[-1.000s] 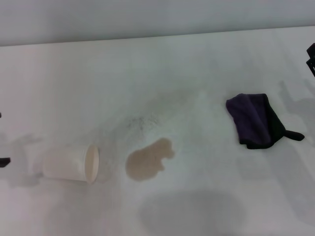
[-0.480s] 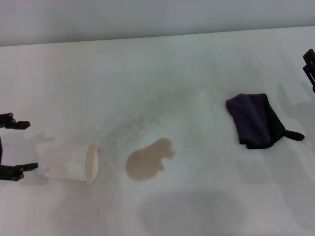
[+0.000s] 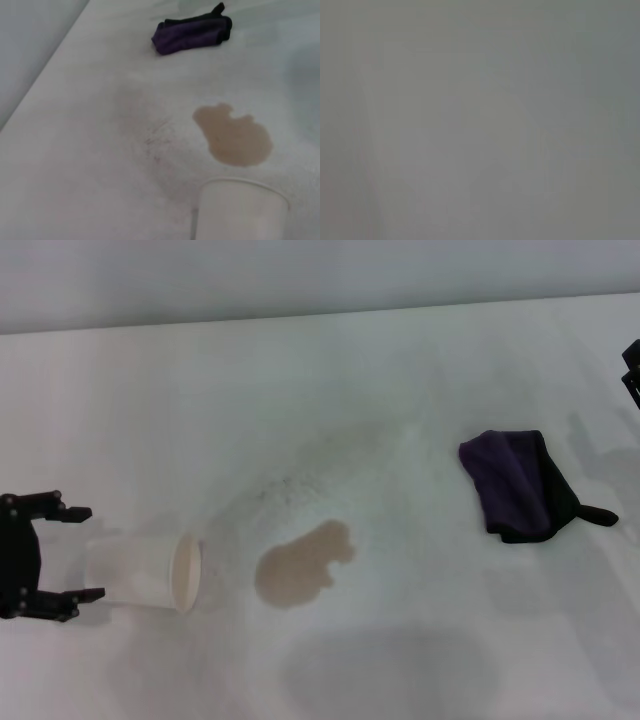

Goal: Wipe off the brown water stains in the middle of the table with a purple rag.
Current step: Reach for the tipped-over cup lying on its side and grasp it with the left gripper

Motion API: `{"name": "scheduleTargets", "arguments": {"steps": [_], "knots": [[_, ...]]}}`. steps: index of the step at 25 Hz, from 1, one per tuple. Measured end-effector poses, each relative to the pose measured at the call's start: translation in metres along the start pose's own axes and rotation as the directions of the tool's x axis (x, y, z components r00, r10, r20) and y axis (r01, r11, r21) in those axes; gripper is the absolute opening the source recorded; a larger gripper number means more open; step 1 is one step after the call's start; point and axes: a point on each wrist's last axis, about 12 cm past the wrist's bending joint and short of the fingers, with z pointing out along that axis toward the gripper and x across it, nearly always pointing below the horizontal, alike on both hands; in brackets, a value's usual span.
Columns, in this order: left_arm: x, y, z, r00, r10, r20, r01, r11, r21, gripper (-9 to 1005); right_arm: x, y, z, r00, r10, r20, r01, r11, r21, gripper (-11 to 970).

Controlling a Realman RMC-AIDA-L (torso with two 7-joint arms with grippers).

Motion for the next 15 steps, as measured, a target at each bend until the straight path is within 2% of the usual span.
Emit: {"name": "scheduleTargets", "arguments": {"steps": [15], "knots": [[0.008,0.002,0.027,0.999,0.042,-0.002,-0.042,0.999,0.013,875,0.000,0.000,-0.001,1.000,0.009,0.008,-0.009,1.000,0.008,769]]}}
